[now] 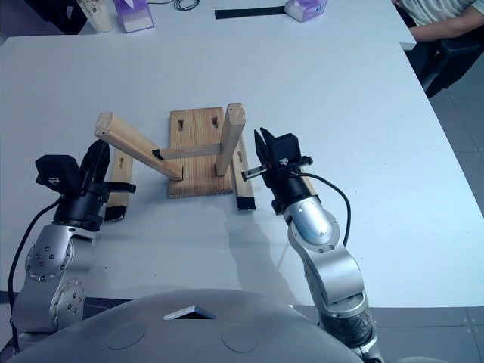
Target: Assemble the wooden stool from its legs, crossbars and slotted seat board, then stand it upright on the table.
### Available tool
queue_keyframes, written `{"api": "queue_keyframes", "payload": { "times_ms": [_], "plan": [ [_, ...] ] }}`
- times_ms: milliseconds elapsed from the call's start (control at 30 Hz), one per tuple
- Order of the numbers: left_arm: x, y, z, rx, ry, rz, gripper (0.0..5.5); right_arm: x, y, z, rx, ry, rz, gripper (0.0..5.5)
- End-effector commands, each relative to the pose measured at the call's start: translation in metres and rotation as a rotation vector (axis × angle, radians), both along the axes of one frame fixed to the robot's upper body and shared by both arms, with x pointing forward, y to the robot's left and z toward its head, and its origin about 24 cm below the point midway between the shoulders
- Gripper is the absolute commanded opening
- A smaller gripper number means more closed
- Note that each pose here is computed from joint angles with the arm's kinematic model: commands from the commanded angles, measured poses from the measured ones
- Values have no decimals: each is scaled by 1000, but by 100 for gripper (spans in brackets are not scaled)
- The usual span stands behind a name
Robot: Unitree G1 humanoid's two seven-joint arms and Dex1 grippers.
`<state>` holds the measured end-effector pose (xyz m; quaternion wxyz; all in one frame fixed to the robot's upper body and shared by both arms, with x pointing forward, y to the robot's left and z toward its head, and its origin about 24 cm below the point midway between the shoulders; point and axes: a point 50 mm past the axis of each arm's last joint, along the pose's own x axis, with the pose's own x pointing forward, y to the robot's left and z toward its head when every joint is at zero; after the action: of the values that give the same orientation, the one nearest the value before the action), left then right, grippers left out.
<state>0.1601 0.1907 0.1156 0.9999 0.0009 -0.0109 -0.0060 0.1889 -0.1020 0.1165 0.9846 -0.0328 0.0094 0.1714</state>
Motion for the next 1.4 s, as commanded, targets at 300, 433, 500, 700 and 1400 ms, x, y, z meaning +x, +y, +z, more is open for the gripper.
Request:
{"api": "queue_keyframes", "payload": {
  "times_ms": [300,433,500,700,1400],
  "plan": [
    [-4,23,-5,166,57,263,0,2,-42,-5,-176,0,-413,2],
    [-7,11,-1,164,47,174,0,0,-16,9,-58,-34,-214,2],
    [-4,-25,9,170,-3,-123,0,-7,13,22,2,-87,48,2],
    [-7,-83,11,95,-3,-536,0,-17,53,23,-11,-66,575,2],
    [7,32,19,-72,-94,102,0,49,-46,34,7,-117,135,2]
  ]
}}
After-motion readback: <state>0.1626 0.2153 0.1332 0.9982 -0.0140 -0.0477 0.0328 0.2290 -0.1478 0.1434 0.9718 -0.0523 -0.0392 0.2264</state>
